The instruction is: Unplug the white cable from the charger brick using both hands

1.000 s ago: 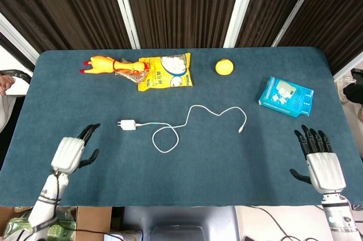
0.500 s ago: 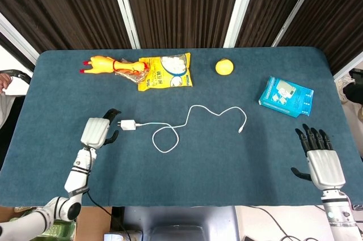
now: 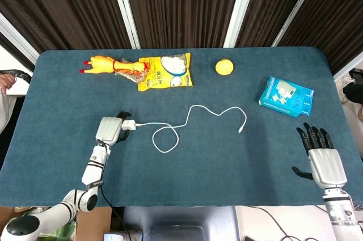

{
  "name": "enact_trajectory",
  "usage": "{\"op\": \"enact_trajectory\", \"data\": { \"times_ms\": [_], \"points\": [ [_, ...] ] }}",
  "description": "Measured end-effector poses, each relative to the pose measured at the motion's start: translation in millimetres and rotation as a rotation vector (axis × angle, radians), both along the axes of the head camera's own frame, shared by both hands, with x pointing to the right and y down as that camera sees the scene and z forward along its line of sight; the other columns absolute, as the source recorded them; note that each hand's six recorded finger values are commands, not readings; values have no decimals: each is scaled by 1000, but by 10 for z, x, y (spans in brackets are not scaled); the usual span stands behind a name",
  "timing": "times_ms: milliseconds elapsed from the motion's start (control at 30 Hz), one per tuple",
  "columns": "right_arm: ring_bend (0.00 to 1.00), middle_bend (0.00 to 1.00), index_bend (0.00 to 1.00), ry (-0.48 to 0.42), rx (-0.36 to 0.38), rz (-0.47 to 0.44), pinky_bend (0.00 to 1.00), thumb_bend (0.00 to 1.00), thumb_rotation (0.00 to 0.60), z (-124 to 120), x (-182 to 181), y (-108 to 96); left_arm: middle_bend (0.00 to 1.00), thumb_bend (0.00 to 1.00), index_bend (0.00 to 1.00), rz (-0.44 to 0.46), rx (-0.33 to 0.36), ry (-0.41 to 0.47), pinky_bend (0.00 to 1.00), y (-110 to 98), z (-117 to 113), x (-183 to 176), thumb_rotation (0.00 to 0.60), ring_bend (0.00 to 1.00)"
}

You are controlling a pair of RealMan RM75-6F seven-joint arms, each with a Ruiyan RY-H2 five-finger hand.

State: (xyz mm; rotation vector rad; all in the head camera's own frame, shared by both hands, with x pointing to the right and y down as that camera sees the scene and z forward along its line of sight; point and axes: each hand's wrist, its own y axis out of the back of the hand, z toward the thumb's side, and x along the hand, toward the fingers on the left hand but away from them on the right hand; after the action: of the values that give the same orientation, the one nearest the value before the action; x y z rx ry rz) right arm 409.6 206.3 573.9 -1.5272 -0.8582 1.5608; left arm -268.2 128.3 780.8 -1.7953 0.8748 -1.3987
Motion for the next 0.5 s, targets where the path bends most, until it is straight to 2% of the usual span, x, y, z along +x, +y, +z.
{"op": "enact_trajectory", "data": {
  "times_ms": [200,500],
  "points": [
    [0,0,0,0,-4,-4,0,235,600,8,-11,9,329,403,331,-13,-5,-4,1000,4,40,11,600,1000],
    [0,0,0,2,5,-1,0,234,600,-15,0,2,407,399,397,-39,42,-11,1000,-24,-4,39,600,1000]
  ]
}}
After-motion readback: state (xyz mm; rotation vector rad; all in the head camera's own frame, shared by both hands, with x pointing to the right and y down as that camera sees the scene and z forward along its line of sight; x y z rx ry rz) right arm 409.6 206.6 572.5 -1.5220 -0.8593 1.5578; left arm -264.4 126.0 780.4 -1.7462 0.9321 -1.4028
